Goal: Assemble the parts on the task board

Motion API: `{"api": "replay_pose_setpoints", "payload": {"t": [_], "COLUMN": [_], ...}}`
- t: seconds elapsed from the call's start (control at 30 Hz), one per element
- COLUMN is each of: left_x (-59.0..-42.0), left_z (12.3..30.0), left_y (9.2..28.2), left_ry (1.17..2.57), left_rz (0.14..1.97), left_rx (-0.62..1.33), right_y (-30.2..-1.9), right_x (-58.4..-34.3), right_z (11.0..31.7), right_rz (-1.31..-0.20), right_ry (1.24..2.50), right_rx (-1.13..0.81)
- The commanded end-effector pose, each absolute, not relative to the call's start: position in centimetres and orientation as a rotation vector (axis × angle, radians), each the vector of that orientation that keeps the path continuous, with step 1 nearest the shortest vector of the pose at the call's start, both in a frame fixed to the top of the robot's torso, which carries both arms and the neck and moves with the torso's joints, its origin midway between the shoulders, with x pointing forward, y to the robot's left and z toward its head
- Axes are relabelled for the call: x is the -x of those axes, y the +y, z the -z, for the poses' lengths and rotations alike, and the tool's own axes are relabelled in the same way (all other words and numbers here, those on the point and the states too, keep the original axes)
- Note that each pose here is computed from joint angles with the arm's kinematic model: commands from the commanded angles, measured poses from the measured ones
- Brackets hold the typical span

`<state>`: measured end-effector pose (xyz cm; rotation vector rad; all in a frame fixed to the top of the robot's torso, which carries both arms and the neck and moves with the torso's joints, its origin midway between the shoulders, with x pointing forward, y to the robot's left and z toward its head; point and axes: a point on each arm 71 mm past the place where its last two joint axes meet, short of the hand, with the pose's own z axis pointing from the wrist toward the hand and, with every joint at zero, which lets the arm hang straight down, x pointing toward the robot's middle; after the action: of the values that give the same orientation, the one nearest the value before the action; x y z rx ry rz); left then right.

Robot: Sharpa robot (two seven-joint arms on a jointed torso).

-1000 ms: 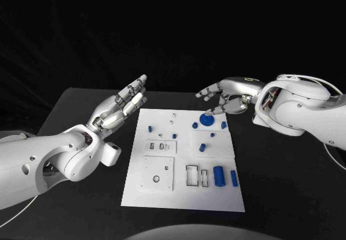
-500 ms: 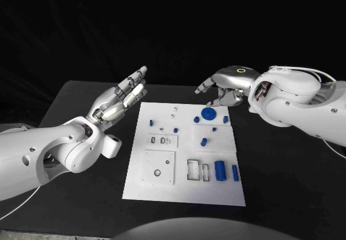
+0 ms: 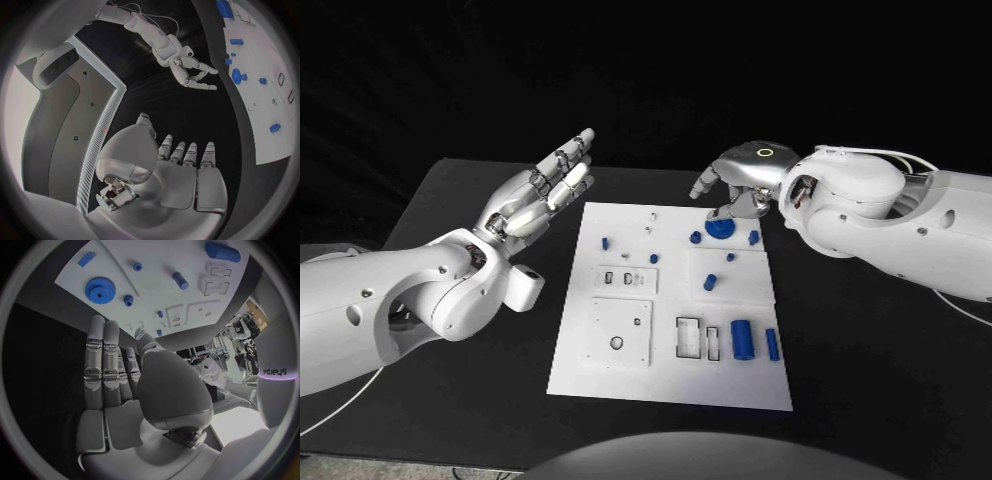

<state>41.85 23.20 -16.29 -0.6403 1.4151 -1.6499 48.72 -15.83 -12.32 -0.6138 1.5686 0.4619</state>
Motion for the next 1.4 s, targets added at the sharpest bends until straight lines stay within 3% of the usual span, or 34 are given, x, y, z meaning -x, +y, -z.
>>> {"api": "replay_pose_setpoints", "payload": {"t": [0.03,0.63,1.4], "left_x": [-41.9,-42.1,-42.3], "left_z": [16.3,16.4,16.6], "left_y": [23.1,23.0,22.9], "left_ry": [1.414,1.42,1.427], "left_rz": [1.673,1.678,1.679], "left_rx": [0.645,0.654,0.674], "right_y": [-15.8,-15.3,-15.3], "right_x": [-49.0,-50.0,-50.6], "right_z": [12.5,15.8,18.3], "right_rz": [-0.428,-0.402,-0.418], "right_ry": [1.528,1.585,1.617], "right_rx": [0.637,0.655,0.657]}}
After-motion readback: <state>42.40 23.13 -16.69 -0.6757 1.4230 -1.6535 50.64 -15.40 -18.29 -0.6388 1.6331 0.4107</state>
